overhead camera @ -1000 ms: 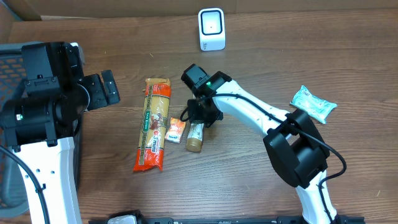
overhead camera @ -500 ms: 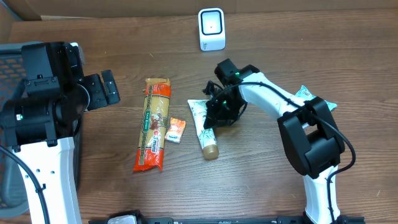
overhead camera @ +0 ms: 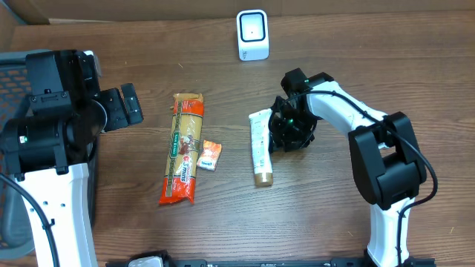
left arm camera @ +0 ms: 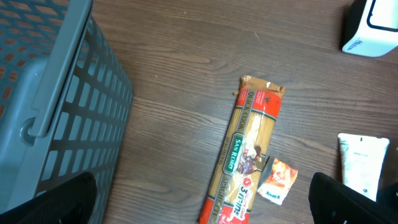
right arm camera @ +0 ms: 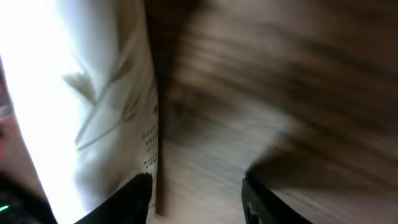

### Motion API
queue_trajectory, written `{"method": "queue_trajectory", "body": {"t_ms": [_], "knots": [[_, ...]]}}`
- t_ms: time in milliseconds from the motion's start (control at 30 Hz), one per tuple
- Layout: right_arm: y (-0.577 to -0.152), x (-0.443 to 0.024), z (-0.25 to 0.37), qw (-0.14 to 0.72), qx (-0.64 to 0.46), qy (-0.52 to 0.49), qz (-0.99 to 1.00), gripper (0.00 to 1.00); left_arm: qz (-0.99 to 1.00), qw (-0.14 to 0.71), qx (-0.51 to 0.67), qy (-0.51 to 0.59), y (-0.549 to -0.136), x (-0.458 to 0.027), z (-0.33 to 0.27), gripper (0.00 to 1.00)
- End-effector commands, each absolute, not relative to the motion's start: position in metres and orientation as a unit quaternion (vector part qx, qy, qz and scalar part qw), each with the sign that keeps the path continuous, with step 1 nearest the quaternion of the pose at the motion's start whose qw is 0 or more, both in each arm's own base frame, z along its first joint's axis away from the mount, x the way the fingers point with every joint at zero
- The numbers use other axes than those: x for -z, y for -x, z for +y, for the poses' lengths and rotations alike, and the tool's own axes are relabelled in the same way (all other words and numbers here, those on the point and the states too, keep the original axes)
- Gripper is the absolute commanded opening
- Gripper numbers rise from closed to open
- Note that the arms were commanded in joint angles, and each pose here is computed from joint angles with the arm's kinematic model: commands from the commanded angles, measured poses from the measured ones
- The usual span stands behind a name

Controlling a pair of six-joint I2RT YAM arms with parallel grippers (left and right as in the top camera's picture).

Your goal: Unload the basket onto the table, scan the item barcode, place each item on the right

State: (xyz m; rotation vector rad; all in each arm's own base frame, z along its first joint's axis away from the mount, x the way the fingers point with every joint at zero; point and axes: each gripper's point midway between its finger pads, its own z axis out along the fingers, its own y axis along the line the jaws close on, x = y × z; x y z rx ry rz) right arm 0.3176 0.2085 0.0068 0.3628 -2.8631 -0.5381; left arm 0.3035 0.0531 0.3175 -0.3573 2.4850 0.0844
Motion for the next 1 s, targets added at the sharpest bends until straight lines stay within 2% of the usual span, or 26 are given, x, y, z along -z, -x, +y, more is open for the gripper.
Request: {"method": "queue_trajectory", "body": {"t_ms": [0,133,333,467,633,800,967], "knots": [[-0.324,0.014,0.175,0.089,0.086,-0.13,-0.984,0.53,0.941,0.311,-0.031,0.126,-0.305,-0.319,0.052,1.0],[-0.329,0.011,0.173,0.084,0.08,-0.129,-0.985,0.54,0.941,0.311,-0.031,0.126,-0.305,-0.319,0.052,1.0],[-0.345,-0.026,0.186,0.077,0.134,-0.113,-0.981,0.54,0.941,0.312,-0.031,0.126,-0.305,-0.319,0.052,1.0],[-0.35,-0.048,0.194,0.082,0.199,-0.103,-0.971,0.55,0.941,0.312,-0.031,0.126,-0.305,-0.319,0.052,1.0],[-0.338,-0.077,0.22,0.1,0.353,-0.129,-0.921,0.59,0.941,0.311,-0.031,0.126,-0.305,-0.319,0.052,1.0],[-0.324,-0.068,0.226,0.117,0.362,-0.138,-0.914,0.66,0.941,0.312,-0.031,0.126,-0.305,-0.319,0.052,1.0],[-0.311,-0.051,0.228,0.127,0.357,-0.144,-0.914,0.63,0.941,0.312,-0.031,0.126,-0.305,-0.319,0.052,1.0]]}}
